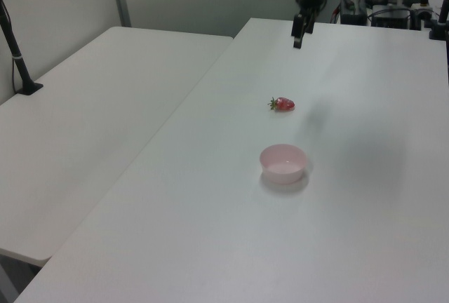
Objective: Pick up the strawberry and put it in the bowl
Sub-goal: 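Move the open gripper over the red strawberry and lower it, then close the gripper on the red strawberry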
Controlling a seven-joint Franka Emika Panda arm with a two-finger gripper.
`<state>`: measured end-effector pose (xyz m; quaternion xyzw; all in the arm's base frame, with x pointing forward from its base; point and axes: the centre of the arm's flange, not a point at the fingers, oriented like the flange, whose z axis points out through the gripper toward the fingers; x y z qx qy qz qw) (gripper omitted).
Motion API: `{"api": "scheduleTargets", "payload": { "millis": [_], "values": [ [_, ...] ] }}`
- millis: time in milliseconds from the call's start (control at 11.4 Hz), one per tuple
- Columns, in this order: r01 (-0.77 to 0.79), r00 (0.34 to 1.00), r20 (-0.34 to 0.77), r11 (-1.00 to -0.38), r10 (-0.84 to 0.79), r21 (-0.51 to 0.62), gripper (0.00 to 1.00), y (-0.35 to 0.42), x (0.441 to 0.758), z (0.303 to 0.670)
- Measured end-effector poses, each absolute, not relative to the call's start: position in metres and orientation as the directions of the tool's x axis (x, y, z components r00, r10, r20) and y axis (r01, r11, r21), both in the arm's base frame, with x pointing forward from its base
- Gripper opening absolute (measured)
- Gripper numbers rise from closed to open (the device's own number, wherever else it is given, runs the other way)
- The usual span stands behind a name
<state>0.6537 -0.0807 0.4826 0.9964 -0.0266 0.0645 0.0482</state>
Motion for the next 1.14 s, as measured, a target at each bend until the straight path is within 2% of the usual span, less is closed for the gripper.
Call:
{"api": "scheduleTargets", "payload": {
  "millis": [176,352,527,791,967,1055,1143],
  "values": [
    [-0.046,0.991,0.130,-0.993,-0.031,0.112,1.00,-0.080,0.673,0.436],
    [0.036,0.996,0.082,-0.991,0.047,0.127,1.00,-0.076,0.682,0.394],
    [0.143,0.989,0.029,-0.981,0.148,0.130,1.00,-0.066,0.686,0.363],
    [0.211,0.977,-0.005,-0.968,0.212,0.134,1.00,-0.036,0.693,0.318],
    [0.233,0.972,0.008,-0.962,0.237,0.143,1.00,-0.021,0.698,0.298],
    [0.230,0.972,0.010,-0.962,0.234,0.144,0.94,-0.019,0.700,0.296],
    [0.225,0.973,0.015,-0.963,0.230,0.145,0.93,-0.019,0.701,0.298]
  ]
}}
